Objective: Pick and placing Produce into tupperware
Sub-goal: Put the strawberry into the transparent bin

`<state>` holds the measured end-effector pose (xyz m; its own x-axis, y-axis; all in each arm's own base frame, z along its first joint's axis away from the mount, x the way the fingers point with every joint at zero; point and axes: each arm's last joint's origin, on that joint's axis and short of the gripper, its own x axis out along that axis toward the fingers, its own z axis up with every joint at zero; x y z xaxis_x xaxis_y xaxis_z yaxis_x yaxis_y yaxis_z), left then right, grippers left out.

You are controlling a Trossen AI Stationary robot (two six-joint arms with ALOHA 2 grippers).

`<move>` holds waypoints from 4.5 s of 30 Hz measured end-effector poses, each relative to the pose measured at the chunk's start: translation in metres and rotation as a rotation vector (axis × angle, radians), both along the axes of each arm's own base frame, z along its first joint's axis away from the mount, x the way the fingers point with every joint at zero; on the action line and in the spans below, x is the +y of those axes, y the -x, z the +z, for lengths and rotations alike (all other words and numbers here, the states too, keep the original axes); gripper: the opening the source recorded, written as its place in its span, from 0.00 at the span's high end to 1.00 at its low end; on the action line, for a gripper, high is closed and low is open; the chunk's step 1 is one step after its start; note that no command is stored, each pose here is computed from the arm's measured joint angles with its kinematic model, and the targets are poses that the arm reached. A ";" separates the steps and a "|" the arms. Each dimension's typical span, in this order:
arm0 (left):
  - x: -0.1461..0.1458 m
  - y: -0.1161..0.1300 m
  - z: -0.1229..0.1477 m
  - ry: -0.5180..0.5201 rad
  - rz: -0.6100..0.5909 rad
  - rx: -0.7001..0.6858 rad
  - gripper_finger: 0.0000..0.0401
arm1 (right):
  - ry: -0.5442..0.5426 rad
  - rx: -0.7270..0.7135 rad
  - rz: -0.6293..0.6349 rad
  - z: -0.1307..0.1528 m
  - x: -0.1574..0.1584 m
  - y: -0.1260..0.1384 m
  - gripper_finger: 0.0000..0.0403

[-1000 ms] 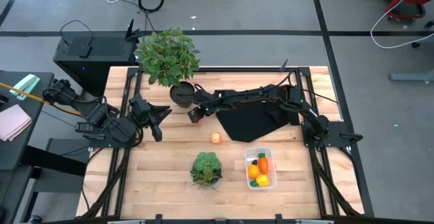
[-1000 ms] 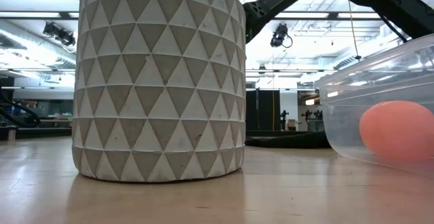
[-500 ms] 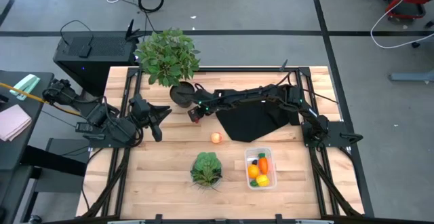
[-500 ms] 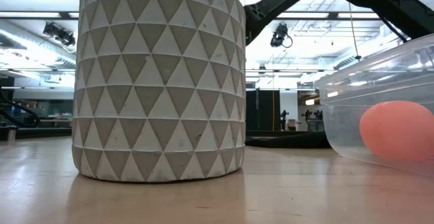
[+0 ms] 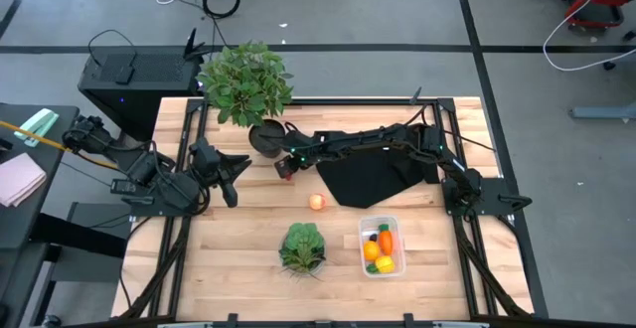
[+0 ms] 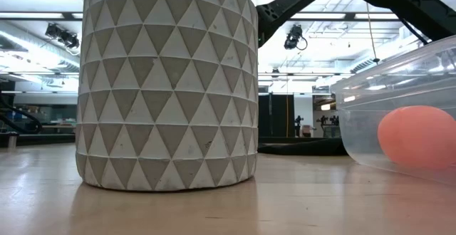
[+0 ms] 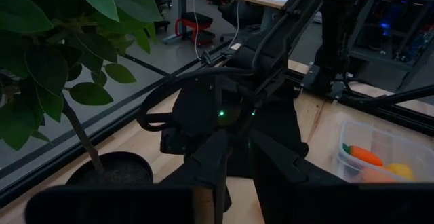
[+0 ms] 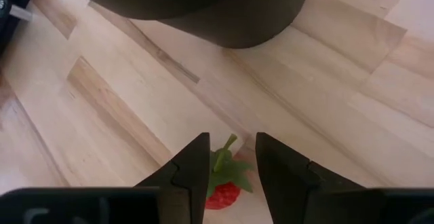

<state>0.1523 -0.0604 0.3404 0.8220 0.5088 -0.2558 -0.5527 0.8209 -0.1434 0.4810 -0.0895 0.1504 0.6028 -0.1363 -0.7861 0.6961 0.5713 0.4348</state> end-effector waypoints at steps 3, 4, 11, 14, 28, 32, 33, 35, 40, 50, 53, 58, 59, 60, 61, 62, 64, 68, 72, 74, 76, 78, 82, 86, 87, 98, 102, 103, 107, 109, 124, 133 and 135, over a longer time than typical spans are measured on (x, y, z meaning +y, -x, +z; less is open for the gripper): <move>0.000 0.000 0.000 0.000 0.000 0.000 0.81 | -0.004 -0.007 0.004 0.000 0.000 0.000 0.69; 0.000 0.000 0.000 0.000 0.000 0.000 0.81 | -0.005 -0.007 0.004 0.000 0.000 0.000 0.69; 0.000 0.000 0.000 -0.001 0.000 0.001 0.83 | -0.008 -0.008 0.005 0.000 0.000 -0.001 0.69; 0.000 0.000 0.000 -0.001 0.000 0.000 0.83 | -0.035 -0.014 -0.003 -0.004 0.000 -0.002 0.69; 0.000 0.000 0.000 0.000 0.000 0.000 0.83 | -0.051 -0.005 0.009 -0.013 -0.002 -0.003 0.72; 0.000 0.000 0.000 -0.001 0.000 0.001 0.83 | -0.043 -0.003 0.030 -0.013 -0.001 -0.003 0.77; 0.000 0.000 0.000 -0.002 0.000 0.001 0.82 | -0.046 -0.003 0.033 -0.013 -0.001 -0.003 0.78; 0.000 0.000 0.000 -0.002 0.000 0.002 0.82 | -0.050 -0.003 0.038 -0.013 -0.001 -0.003 0.79; 0.000 0.000 0.000 -0.003 0.000 0.002 0.82 | -0.048 -0.004 0.054 -0.012 -0.001 -0.003 0.84; 0.000 0.000 0.000 -0.003 0.000 0.002 0.82 | -0.016 -0.004 0.093 -0.012 -0.001 -0.003 0.98; 0.000 0.000 0.000 -0.003 0.000 0.002 0.81 | -0.001 -0.010 0.111 -0.009 -0.001 -0.003 0.99; 0.000 0.000 0.000 -0.005 0.000 0.007 0.82 | 0.026 -0.039 0.143 0.011 -0.001 -0.002 0.99; 0.000 0.000 -0.001 -0.007 0.000 0.012 0.82 | 0.027 -0.035 0.149 0.015 0.000 -0.001 0.99; 0.000 0.001 -0.001 -0.010 0.000 0.016 0.83 | 0.029 -0.031 0.155 0.018 0.001 0.000 0.99; 0.000 0.001 -0.001 -0.009 0.000 0.015 0.83 | 0.033 -0.041 0.161 0.023 0.002 0.001 0.99; 0.000 0.001 -0.001 -0.010 0.000 0.016 0.83 | 0.033 -0.029 0.170 0.026 0.004 0.003 0.99; 0.000 0.001 -0.001 -0.009 0.000 0.016 0.83 | 0.038 -0.024 0.200 0.037 0.008 0.007 1.00; 0.000 0.001 -0.001 -0.009 0.000 0.016 0.83 | 0.084 0.053 0.278 0.056 0.017 0.021 1.00; 0.000 0.001 -0.001 -0.009 0.001 0.015 0.82 | 0.136 0.082 0.326 0.084 0.023 0.037 1.00; 0.000 0.001 -0.001 -0.009 0.001 0.016 0.81 | 0.160 0.093 0.340 0.101 0.026 0.047 1.00; 0.000 0.001 -0.001 -0.009 0.001 0.015 0.81 | 0.184 0.093 0.343 0.117 0.030 0.058 1.00; 0.000 0.001 -0.001 -0.009 0.001 0.015 0.82 | 0.193 0.099 0.342 0.131 0.036 0.072 1.00; 0.000 0.001 -0.001 -0.008 0.001 0.014 0.83 | 0.181 0.109 0.334 0.157 0.053 0.106 1.00; 0.000 0.000 -0.001 -0.008 0.001 0.012 0.83 | 0.129 0.166 0.315 0.159 0.079 0.147 1.00; 0.000 0.000 -0.001 -0.009 0.003 0.012 0.83 | 0.108 0.182 0.304 0.155 0.086 0.159 1.00; 0.001 0.001 -0.001 -0.012 0.010 0.009 0.83 | -0.130 0.054 0.152 0.107 0.149 0.237 1.00; 0.001 0.001 -0.001 -0.012 0.010 0.009 0.83 | -0.141 0.102 0.187 0.084 0.166 0.246 1.00; 0.001 0.001 -0.001 -0.012 0.010 0.009 0.82 | -0.139 0.113 0.196 0.078 0.170 0.248 1.00; 0.001 0.001 -0.001 -0.011 0.010 0.009 0.82 | -0.122 0.065 0.235 0.069 0.186 0.251 1.00; 0.001 0.001 -0.001 -0.011 0.011 0.009 0.82 | -0.087 0.062 0.245 0.067 0.190 0.254 1.00; 0.001 0.001 -0.001 -0.016 0.009 0.012 0.82 | 0.190 0.041 0.493 0.065 0.198 0.255 1.00; 0.001 0.001 -0.001 -0.017 0.009 0.013 0.85 | 0.207 0.054 0.588 0.049 0.205 0.241 1.00; 0.001 0.001 -0.001 -0.017 0.009 0.013 0.84 | 0.200 0.072 0.577 0.044 0.206 0.240 1.00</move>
<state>0.1517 -0.0597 0.3395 0.8142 0.5203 -0.2578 -0.5617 0.8182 -0.1227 0.2413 0.1166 0.1942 0.5698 0.0469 -0.8205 0.2738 0.9305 0.2433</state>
